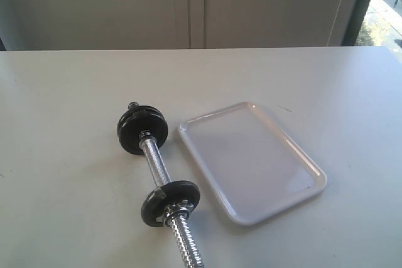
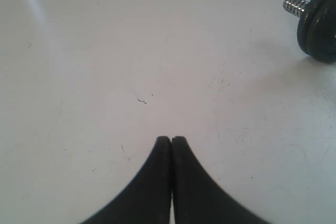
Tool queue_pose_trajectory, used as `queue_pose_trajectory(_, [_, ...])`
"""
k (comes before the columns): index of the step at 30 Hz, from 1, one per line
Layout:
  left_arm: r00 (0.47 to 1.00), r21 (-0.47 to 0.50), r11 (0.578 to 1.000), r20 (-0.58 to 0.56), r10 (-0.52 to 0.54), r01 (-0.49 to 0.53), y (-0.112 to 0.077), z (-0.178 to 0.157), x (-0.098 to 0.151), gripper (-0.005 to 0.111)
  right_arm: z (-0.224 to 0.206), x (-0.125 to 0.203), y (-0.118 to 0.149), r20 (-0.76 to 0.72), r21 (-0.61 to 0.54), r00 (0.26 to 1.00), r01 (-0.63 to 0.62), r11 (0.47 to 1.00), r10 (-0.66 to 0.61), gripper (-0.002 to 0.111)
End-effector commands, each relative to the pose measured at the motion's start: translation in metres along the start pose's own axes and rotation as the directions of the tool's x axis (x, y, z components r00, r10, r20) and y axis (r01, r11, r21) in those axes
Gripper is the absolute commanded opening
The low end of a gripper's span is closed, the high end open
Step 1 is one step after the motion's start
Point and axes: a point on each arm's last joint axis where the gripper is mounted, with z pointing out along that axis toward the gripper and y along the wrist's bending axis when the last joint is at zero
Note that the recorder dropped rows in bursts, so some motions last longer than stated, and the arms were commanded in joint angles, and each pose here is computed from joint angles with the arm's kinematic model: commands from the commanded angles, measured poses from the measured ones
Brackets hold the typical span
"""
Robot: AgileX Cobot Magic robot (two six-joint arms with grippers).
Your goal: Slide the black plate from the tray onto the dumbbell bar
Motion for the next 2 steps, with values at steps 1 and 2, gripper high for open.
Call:
queue_pose_trajectory(1, [1.0,0.005,1.0,-0.001,0.003,-0.003,-0.0003,-0.0001,0.0009,0.0,0.0001,0.0003,-0.0004,0.014,0.007,1.0,0.012,1.0,-0.012,0.0])
queue_pose_trajectory(2, [1.0,0.005,1.0,-0.001,0.003,-0.003,-0.0003,-0.0001,0.0009,0.0,0.0001,0.0003,-0.0004,0.014,0.007,1.0,0.012,1.0,-0.012,0.0])
